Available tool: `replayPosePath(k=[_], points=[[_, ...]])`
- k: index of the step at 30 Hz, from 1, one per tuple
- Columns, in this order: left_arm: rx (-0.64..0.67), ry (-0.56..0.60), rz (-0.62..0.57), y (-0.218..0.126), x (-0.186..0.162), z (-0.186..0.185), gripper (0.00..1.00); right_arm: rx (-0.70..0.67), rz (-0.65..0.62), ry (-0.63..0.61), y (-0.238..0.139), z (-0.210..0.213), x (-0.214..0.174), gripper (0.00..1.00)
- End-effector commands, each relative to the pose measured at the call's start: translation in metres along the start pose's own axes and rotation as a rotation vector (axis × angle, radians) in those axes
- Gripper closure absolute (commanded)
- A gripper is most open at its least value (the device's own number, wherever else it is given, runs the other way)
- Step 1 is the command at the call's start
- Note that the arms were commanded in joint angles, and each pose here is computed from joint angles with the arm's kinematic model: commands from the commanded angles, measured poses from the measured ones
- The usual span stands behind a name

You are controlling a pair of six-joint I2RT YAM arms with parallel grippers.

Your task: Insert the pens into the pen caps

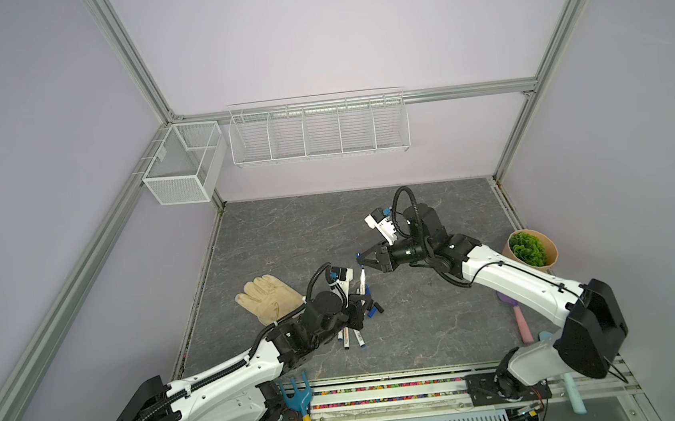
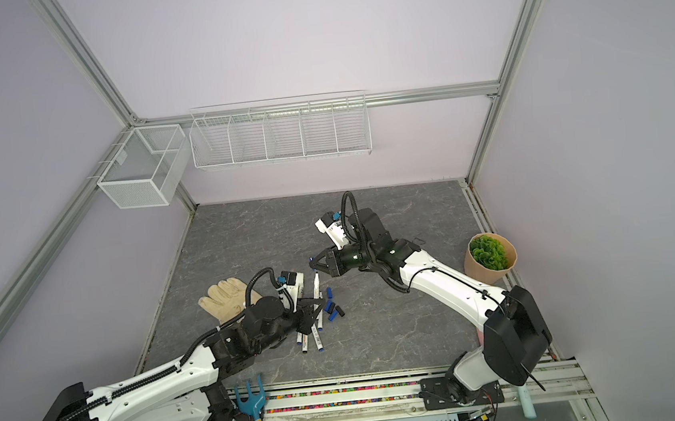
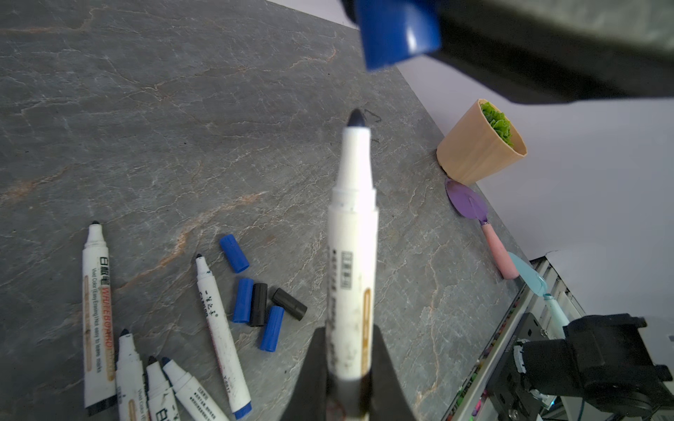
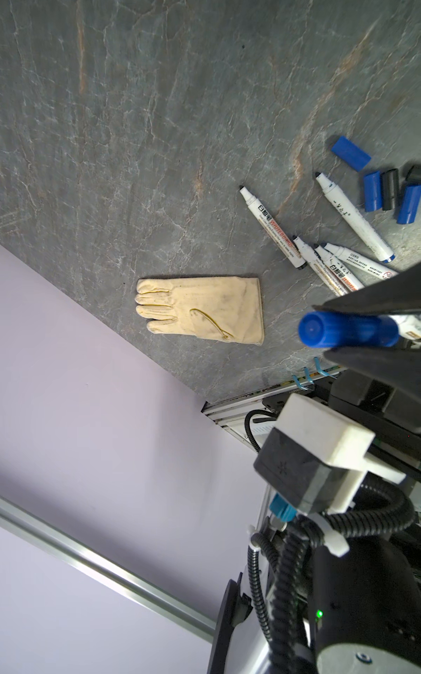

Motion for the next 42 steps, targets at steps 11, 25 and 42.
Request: replayPosePath(k=[11,25,42], points=[[-0.048,0.018,-0.06,-0.001,0.012,-0.012,1.0,-0.014,0.047,-0.015,0.001,-0.001,-0.01,0.93],[-0.055,0.023,-0.057,0.0,0.012,-0.012,1.0,-0.023,0.022,-0.011,0.003,-0.005,-0.004,0.93],[-0.052,0.019,-0.06,-0.001,0.011,-0.011,1.0,-0.054,0.026,-0.028,0.001,-0.009,0.0,0.93]])
Point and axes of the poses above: each gripper's point midway between its finger pads, its own y axis out along the fingers, its own z axis along the line the jaws close on, x = y × z, the point moved 9 cm from there along -y, back along the fingers, and after that the axes turned 6 degrees about -y, right-handed, at the moved point
